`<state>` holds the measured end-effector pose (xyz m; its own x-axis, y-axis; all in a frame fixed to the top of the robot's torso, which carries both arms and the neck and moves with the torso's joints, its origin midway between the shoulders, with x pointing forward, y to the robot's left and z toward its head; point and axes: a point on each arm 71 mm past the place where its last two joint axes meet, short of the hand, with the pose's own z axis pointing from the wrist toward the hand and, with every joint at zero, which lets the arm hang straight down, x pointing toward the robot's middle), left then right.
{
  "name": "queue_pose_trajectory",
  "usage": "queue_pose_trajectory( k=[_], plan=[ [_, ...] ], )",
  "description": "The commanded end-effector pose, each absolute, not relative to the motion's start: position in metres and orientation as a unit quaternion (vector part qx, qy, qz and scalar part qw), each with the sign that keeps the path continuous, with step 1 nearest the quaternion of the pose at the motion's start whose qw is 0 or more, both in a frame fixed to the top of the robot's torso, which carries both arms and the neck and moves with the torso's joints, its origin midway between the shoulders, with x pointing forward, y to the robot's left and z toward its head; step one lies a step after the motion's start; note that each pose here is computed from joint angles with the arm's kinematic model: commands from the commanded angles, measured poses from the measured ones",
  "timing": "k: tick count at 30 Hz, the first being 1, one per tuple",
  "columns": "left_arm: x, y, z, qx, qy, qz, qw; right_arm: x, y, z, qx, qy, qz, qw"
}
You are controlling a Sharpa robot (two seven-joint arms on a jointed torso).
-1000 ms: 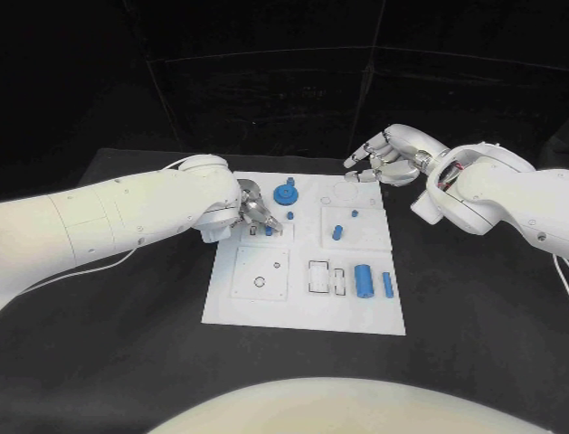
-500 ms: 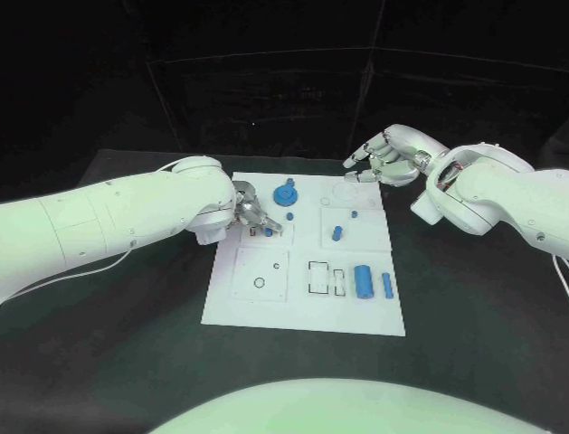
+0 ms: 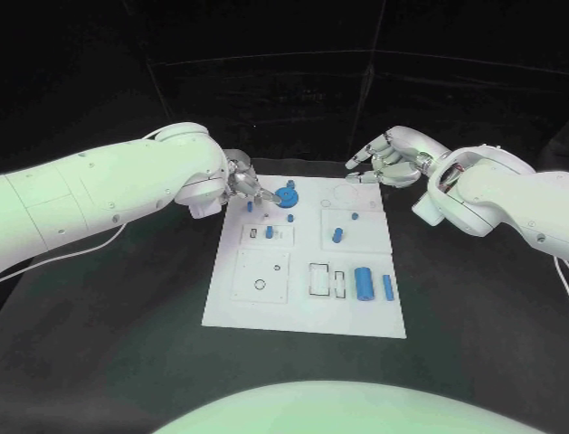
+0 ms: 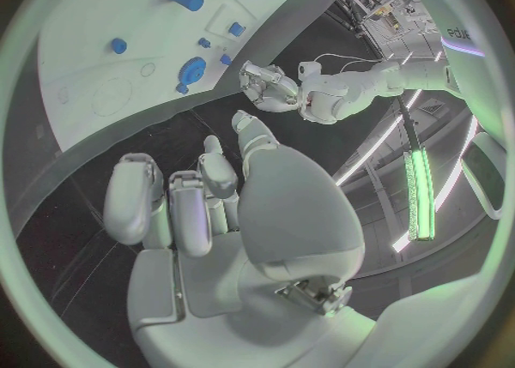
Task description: Assemble the parts on the task board
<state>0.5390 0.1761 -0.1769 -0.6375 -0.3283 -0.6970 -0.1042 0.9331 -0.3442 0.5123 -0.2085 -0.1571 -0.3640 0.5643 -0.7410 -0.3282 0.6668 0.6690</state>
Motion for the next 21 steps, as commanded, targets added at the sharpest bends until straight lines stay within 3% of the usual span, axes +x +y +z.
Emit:
queue_pose_trajectory(
  k=[1, 11, 21],
  plan=[
    [0.545, 0.181, -0.173, -0.106, 0.904, -0.123, 0.395, 0.513, -0.208, -0.155, 0.080, 0.718, 0.404, 0.562],
    [0.575, 0.200, -0.177, -0.110, 0.912, -0.081, 0.388, 0.513, -0.206, -0.156, 0.080, 0.719, 0.404, 0.560],
    [0.587, 0.205, -0.193, -0.114, 0.913, -0.063, 0.387, 0.514, -0.204, -0.156, 0.078, 0.719, 0.406, 0.559]
  ],
)
